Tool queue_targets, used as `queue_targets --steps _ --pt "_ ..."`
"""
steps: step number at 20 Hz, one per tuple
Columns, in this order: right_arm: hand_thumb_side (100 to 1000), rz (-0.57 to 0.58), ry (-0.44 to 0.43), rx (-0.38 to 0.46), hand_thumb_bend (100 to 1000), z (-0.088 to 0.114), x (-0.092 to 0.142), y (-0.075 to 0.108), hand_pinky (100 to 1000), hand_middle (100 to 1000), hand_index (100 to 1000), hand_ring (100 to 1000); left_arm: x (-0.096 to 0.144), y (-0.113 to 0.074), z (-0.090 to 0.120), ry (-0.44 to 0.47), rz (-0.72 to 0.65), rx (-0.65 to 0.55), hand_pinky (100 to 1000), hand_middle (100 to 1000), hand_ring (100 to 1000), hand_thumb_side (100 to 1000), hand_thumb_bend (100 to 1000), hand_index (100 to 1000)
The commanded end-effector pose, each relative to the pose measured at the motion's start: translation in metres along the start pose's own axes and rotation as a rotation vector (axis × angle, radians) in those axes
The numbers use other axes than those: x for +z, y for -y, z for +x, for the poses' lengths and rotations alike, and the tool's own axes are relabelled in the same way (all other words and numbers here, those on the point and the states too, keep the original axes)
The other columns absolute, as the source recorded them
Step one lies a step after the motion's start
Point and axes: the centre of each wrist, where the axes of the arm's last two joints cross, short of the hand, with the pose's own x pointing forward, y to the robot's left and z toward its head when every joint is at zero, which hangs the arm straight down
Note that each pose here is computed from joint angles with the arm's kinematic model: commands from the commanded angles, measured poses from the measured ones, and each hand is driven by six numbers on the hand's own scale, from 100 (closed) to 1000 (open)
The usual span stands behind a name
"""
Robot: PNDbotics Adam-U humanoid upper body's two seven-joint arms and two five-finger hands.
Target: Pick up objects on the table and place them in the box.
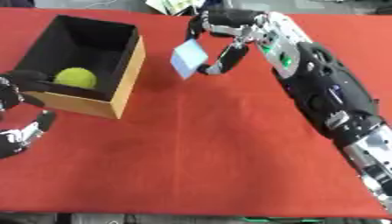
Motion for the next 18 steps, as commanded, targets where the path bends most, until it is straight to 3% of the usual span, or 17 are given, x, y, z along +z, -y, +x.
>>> queue_targets --steps 1,6,13,18 --pt "157 -0.087 0.007 0.049 276 0.007 -0.008 0.038 772 723 514 745 -0.003 -0.004 0.005 0.026 -0.008 -0.011 628 767 749 340 437 831" --pt "169 -0.112 0.013 0.086 280 0.017 -0.041 0.056 785 738 587 755 -0.006 -0.001 0.008 0.042 -0.032 -0.007 628 767 749 341 437 831" --pt "211 -0.045 0.033 0.121 278 0.035 -0.085 0.038 798 767 745 778 -0.010 0.002 0.010 0.058 -0.055 0.003 629 766 749 341 437 830" --pt "318 -0.033 0.106 0.191 407 0.054 -0.101 0.037 808 805 901 797 -0.011 0.003 0.010 0.060 -0.058 0.006 629 766 749 342 436 830"
